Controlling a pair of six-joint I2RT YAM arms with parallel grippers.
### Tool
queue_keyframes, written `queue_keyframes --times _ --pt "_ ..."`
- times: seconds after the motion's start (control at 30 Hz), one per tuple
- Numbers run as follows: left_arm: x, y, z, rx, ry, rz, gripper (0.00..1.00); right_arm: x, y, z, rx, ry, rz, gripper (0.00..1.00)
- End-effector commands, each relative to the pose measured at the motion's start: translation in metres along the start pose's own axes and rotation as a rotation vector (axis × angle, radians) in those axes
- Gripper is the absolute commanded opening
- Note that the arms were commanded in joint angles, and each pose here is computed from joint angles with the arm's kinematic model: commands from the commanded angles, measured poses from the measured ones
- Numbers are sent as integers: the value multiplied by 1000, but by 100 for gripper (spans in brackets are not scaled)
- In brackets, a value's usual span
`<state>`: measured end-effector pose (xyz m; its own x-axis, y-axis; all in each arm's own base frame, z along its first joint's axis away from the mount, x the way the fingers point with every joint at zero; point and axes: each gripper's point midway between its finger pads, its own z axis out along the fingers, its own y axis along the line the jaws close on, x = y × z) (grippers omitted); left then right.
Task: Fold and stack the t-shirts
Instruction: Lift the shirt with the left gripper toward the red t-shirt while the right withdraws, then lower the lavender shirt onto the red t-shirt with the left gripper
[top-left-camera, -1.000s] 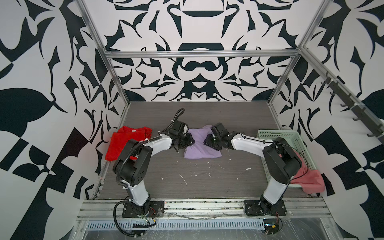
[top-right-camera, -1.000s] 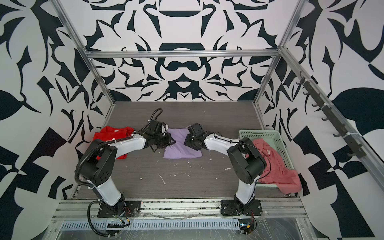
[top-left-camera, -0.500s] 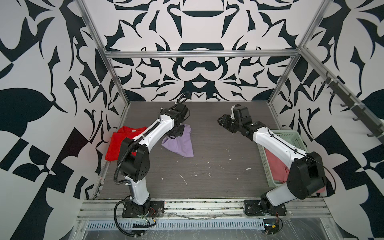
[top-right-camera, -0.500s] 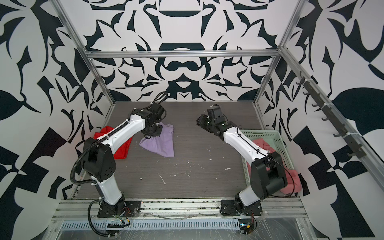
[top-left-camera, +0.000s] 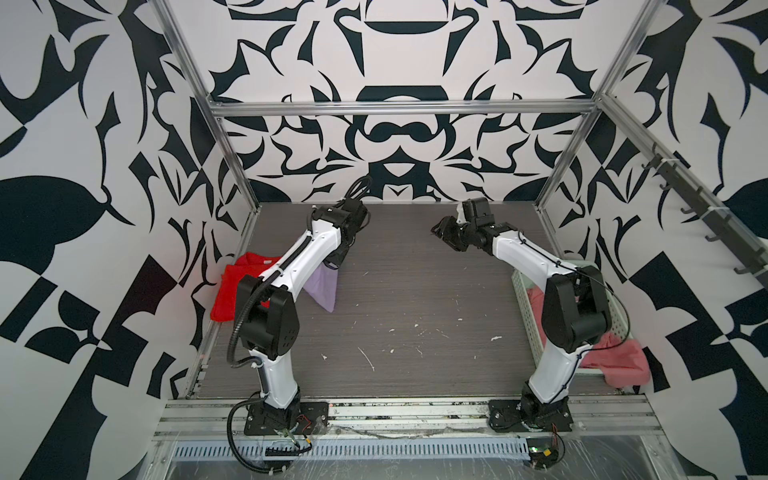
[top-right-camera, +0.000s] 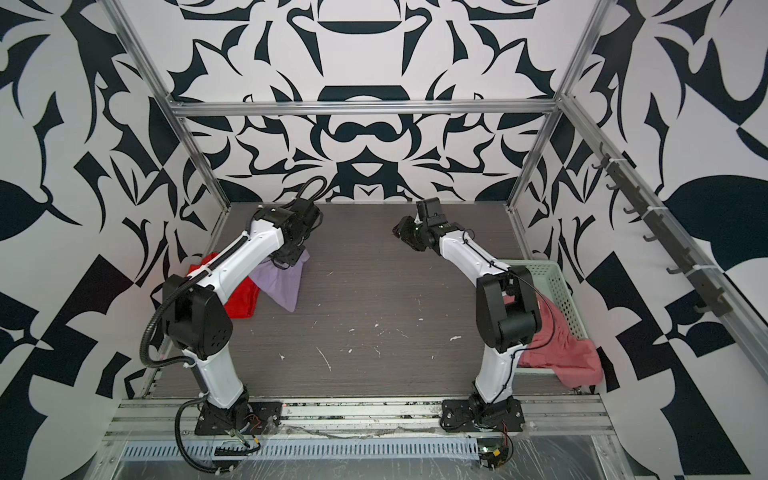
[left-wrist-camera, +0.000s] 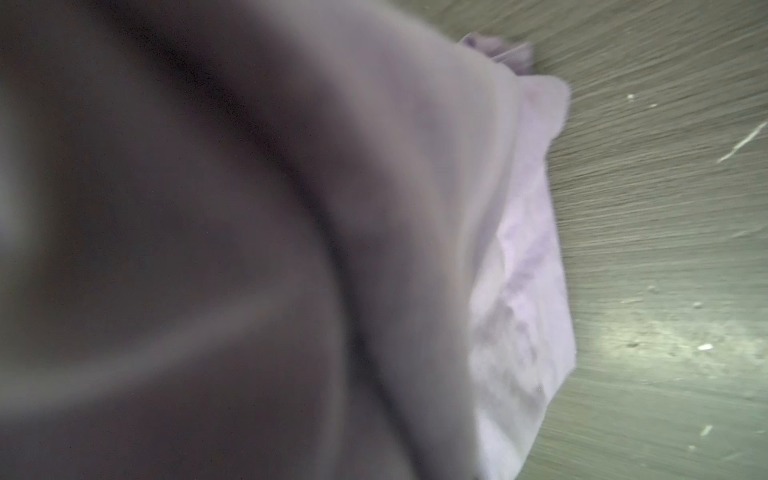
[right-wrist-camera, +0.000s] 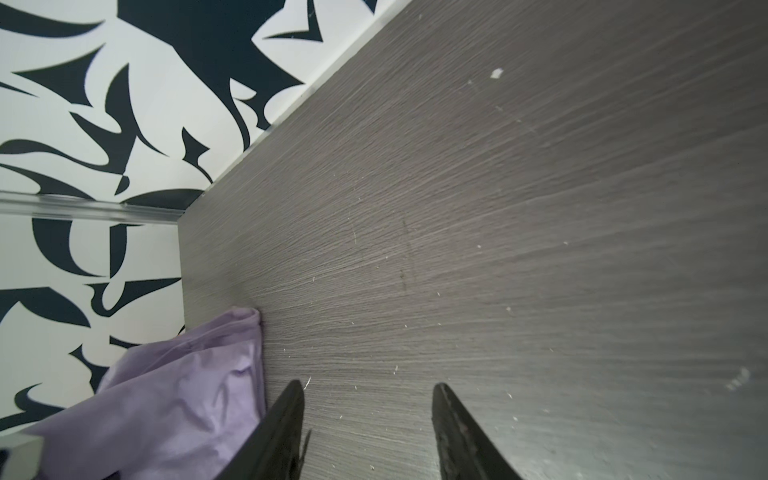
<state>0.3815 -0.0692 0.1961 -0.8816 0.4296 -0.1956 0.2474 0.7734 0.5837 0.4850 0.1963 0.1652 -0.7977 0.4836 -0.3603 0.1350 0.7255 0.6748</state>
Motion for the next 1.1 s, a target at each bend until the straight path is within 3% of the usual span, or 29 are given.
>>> queue_keyframes --times 0.0,0.2,0.4,1.07 --pt "17 39 -29 -87 -21 8 0 -23 36 -11 -100 -14 -75 55" --pt "42 57 -34 -126 16 18 0 -41 57 -8 -163 -32 -112 60" --pt "59 69 -32 -141 63 17 0 -53 59 -11 -174 -60 -123 80" --pt "72 78 25 -102 110 -38 0 -68 40 2 -119 -91 -36 82"
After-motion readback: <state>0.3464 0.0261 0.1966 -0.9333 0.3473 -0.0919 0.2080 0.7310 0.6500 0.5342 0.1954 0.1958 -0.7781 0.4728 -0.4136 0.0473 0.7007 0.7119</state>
